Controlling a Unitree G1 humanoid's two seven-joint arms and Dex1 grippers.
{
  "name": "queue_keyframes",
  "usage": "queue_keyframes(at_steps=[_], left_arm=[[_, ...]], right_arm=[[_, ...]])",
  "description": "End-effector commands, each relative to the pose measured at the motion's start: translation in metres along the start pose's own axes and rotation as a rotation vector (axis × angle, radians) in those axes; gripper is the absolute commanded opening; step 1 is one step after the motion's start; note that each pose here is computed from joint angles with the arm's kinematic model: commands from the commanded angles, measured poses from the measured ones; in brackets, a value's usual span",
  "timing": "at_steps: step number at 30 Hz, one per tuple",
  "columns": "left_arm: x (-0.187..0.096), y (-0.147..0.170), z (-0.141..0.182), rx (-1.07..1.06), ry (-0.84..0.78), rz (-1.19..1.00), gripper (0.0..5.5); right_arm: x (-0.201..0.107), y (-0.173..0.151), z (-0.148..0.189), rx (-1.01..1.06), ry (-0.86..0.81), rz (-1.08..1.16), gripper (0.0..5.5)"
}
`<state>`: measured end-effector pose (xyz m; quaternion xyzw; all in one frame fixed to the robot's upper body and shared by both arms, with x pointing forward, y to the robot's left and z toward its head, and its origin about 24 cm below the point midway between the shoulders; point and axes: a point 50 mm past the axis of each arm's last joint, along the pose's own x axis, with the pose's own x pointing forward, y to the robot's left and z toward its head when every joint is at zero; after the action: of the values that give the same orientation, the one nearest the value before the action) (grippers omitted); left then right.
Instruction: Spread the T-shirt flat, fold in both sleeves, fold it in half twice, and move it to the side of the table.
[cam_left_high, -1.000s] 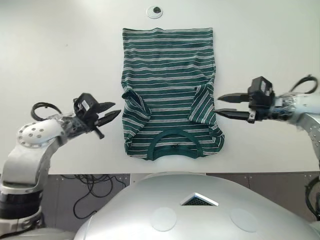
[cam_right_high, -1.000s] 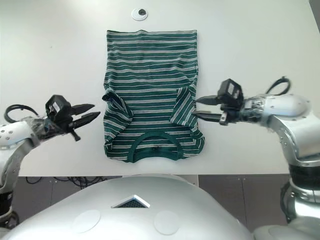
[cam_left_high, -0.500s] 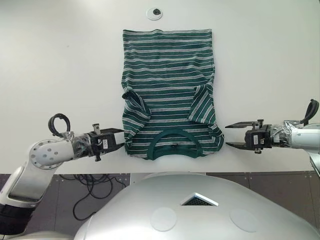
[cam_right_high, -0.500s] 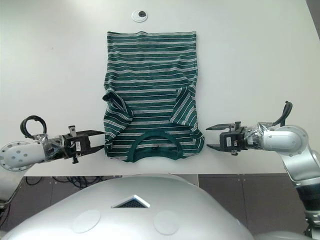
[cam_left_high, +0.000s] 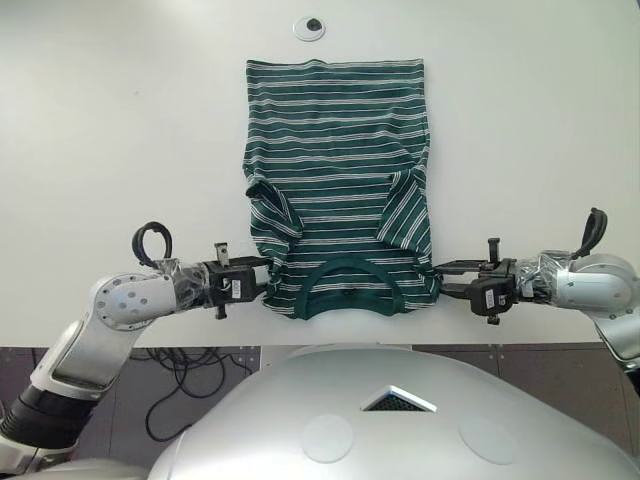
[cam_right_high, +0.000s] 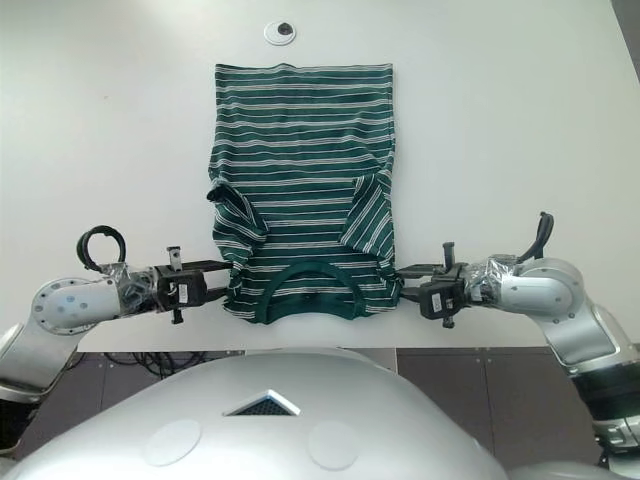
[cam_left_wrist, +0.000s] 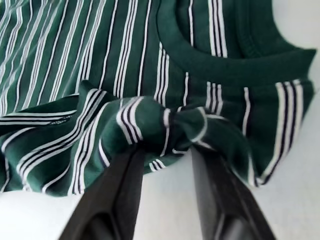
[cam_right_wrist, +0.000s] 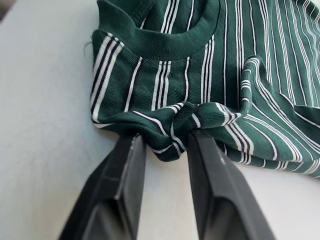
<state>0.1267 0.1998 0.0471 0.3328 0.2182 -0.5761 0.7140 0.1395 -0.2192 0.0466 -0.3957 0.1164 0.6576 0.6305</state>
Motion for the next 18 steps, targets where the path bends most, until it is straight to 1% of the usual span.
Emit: queue_keyframes(at_steps=[1, 2, 3, 5, 7, 11, 13, 15, 18], left_arm=[[0.003, -0.012, -0.012, -0.088, 0.046, -0.091, 0.86], [0.001, -0.012, -0.011, -0.104, 0.040, -0.102, 0.77], [-0.001, -0.013, -0.011, -0.129, 0.037, -0.117, 0.59], [-0.007, -0.014, -0.011, -0.179, 0.037, -0.152, 0.29], [-0.014, -0.015, -0.012, -0.218, 0.045, -0.187, 0.02], [-0.024, -0.014, -0.010, -0.286, 0.037, -0.217, 0.02], [-0.027, -0.013, -0.009, -0.309, 0.030, -0.222, 0.02], [-0.029, -0.005, -0.006, -0.324, 0.002, -0.182, 0.02], [-0.035, 0.025, 0.005, -0.363, -0.098, -0.058, 0.02]], right_arm=[[0.006, 0.007, -0.006, 0.041, 0.033, 0.054, 0.52], [0.006, 0.007, -0.003, 0.062, 0.026, 0.060, 0.42], [0.005, 0.008, -0.001, 0.093, 0.022, 0.073, 0.23], [0.002, 0.009, 0.005, 0.163, 0.022, 0.115, 0.01], [-0.005, 0.014, 0.015, 0.270, 0.018, 0.199, 0.00], [-0.013, 0.014, 0.041, 0.424, -0.019, 0.295, 0.00], [-0.010, 0.008, 0.048, 0.465, -0.045, 0.264, 0.00], [-0.005, -0.003, 0.050, 0.513, -0.082, 0.186, 0.00], [-0.003, -0.036, 0.047, 0.621, -0.159, 0.015, 0.00]])
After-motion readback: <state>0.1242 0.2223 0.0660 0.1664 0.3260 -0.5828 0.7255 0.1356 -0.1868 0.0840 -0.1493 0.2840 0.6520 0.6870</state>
